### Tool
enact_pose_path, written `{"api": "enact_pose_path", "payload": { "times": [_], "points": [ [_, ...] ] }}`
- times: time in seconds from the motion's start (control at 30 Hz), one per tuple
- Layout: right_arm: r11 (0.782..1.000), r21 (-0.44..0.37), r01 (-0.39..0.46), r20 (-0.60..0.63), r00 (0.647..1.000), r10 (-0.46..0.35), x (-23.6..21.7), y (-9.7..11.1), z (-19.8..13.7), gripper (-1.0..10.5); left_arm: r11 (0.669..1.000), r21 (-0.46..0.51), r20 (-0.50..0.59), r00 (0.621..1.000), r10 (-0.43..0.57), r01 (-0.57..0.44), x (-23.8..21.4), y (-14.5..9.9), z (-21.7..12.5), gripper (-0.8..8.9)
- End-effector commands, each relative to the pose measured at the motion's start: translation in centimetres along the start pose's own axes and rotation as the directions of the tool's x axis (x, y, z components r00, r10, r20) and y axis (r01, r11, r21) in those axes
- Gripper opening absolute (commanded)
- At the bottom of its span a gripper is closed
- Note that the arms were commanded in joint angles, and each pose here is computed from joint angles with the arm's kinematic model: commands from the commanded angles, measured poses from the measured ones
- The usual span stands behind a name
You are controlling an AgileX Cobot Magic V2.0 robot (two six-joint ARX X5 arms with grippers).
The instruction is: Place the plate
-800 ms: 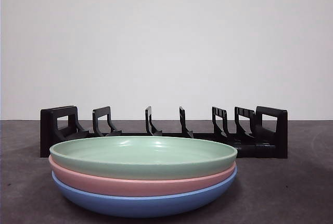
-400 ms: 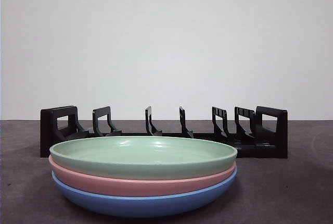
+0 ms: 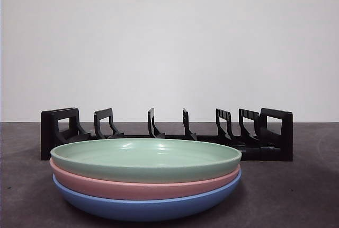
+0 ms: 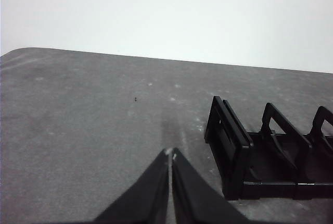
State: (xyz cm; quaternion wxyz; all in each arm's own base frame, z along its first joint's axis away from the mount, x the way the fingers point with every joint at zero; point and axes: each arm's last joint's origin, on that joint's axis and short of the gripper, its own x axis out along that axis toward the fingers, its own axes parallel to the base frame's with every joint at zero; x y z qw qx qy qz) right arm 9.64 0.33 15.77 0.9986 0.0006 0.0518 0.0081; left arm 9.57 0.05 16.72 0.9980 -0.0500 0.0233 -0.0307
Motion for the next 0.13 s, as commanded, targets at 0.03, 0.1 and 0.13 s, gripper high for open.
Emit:
{"api": "enact_pose_path", "payload": {
  "times": [0.03, 0.1, 0.13],
  "points": [
    [1.0, 0.011, 0.001, 0.008, 1.0, -0.001, 0.03, -0.01, -0.03, 0.1, 1.0, -0.002, -0.004, 1.0, 0.007, -0.007, 0.13, 0.08, -0.49, 0.07],
    [1.0, 0.011, 0.001, 0.008, 1.0, -0.001, 0.03, -0.01, -0.03, 0.1, 1.0, -0.002, -0.004, 1.0, 0.007, -0.007, 0.13, 0.09, -0.49, 0.07],
    [1.0, 0.011, 0.001, 0.008, 1.0, -0.001, 0.03, -0.01, -0.03, 0.1, 1.0, -0.002, -0.004, 1.0, 0.007, -0.007, 0.13, 0.08, -0.49, 0.07]
  ]
}}
